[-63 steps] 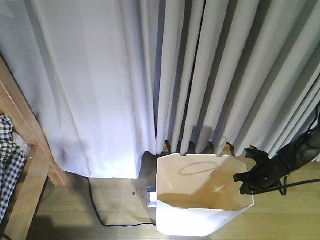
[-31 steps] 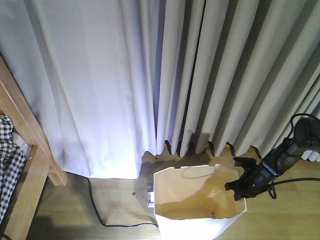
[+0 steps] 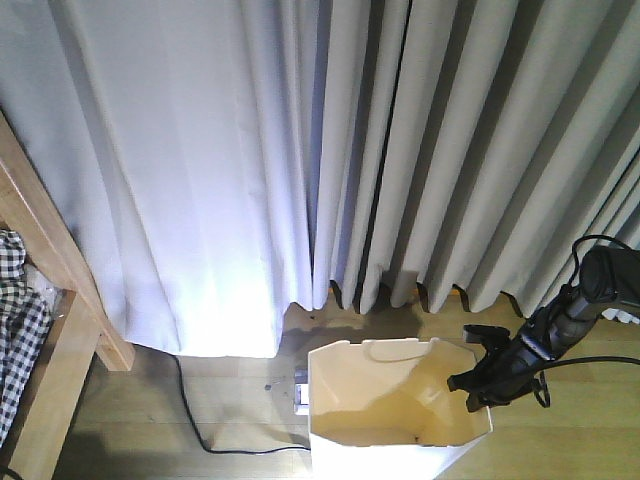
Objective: Move trash bin to bedside with robot
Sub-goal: 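Open the right gripper to release the bin rim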
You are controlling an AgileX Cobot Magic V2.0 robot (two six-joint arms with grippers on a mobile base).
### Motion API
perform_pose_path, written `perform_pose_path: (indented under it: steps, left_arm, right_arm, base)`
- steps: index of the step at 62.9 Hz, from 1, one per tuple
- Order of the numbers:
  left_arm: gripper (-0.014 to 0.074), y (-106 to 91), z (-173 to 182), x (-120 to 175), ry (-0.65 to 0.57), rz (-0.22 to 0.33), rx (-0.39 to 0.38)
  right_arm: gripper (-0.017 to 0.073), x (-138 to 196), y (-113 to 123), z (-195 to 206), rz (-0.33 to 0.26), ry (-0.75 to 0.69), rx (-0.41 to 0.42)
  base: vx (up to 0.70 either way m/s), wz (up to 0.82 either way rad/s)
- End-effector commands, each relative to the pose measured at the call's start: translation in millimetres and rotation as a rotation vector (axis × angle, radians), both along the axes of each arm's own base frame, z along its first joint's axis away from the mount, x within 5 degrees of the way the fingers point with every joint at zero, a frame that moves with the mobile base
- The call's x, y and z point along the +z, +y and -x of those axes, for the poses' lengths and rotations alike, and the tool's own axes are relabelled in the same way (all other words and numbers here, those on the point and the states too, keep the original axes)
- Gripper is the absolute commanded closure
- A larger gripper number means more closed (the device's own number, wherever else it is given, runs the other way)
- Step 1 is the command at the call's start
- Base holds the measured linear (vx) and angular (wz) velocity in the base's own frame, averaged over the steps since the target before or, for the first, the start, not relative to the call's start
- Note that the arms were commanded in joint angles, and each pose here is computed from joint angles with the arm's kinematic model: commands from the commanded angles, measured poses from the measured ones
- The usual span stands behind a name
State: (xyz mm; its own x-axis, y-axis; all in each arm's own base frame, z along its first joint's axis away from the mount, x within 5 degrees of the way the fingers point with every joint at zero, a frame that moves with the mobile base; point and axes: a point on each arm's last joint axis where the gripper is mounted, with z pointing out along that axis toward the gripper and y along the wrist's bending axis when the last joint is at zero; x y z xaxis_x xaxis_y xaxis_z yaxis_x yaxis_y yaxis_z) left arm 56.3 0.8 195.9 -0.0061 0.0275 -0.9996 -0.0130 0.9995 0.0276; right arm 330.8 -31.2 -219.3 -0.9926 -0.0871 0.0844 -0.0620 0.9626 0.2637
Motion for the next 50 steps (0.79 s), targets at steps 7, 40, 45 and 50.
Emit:
perform_pose_path:
  steps: [7,40,45,50]
  left_arm:
    - [0.0600,-0.5,0.2,3.1,-0.070,0.023,-0.009]
    - [0.0600,-0.5,0.2,3.1,-0.070,0.023,-0.009]
    - [0.0600,-0.5,0.2,3.1,-0.070,0.023,-0.009]
    - [0.0600,-0.5,0.2,3.1,-0.070,0.023,-0.009]
  right_arm:
    - [0.0491,19.6,1.7,-14.6,-0.048,-0.010,0.027]
    - [0.0060,18.8,-0.2,-16.5,-0.025,-0.031,0.022]
    - [0.0007,18.7,-0.5,-16.9,-0.021,-0.035,0.022]
    - [-0.0006,19.1,1.0,-16.8,-0.034,-0.022,-0.022]
  base:
    - [0.00,0.00]
    - [0.00,0.00]
    - [0.00,0.00]
    - [0.00,0.00]
